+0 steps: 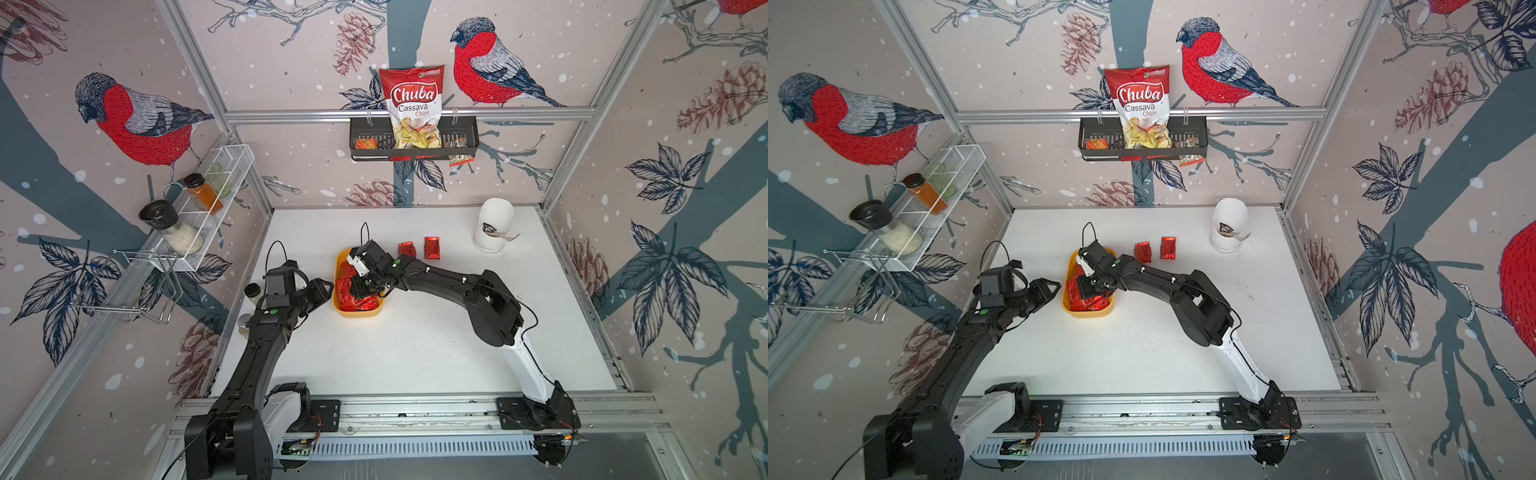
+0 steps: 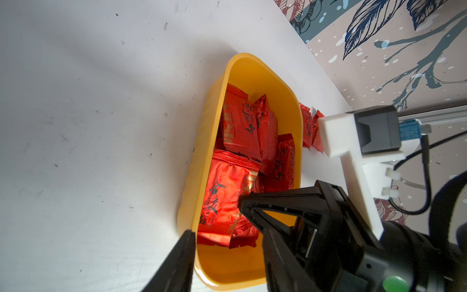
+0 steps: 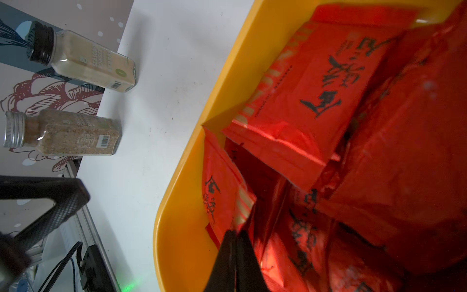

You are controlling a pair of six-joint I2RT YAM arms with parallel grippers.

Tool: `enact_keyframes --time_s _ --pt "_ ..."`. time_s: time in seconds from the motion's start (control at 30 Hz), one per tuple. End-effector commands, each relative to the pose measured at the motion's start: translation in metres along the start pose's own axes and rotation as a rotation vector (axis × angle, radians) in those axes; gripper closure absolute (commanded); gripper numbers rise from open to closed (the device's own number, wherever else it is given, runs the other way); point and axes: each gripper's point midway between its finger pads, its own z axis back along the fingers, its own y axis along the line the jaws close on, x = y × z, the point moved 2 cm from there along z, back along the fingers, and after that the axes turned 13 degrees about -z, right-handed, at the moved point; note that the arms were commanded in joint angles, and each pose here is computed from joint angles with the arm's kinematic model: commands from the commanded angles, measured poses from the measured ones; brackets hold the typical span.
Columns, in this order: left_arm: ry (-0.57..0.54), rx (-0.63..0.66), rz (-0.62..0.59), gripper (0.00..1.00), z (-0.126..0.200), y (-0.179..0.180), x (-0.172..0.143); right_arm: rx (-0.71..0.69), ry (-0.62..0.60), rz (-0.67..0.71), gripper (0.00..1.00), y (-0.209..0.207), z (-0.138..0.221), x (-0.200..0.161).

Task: Take the tea bags out of the storage box
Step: Pick up the tea bag from the storage box, then place the tea bag at the center of the board.

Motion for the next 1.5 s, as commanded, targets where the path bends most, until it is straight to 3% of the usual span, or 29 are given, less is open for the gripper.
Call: enact_keyframes --time_s 0.0,0.23,0.43,0.63,0.97,1.1,1.47 --pt "-0.017 -0.012 -0.013 0.52 0.0 -0.002 0.004 0.051 -0.01 -0.017 0.98 0.007 0.005 0.007" --pt "-0.021 -0.032 -0.058 0.53 0.005 -0.013 0.017 0.108 -0.05 -0.042 1.0 0.004 0.04 0.028" --pt "0.004 -0.069 -0.139 0.53 -0.001 -0.046 0.021 0.127 -0.122 -0.068 1.0 -0.015 0.091 0.058" --pt "0.031 -0.13 -0.149 0.54 -0.013 -0.066 0.018 0.029 -0.19 -0.132 1.0 -0.075 0.142 0.079" --pt "0.068 -0.153 -0.165 0.54 -0.026 -0.076 0.011 -0.194 -0.255 -0.324 1.0 -0.216 0.201 0.09" --pt "0.078 -0.154 -0.164 0.55 -0.028 -0.076 0.008 -0.217 -0.224 -0.355 1.0 -0.237 0.197 0.083" --pt "0.085 -0.144 -0.164 0.55 -0.03 -0.073 0.004 -0.128 -0.081 -0.302 1.0 -0.184 0.12 0.039"
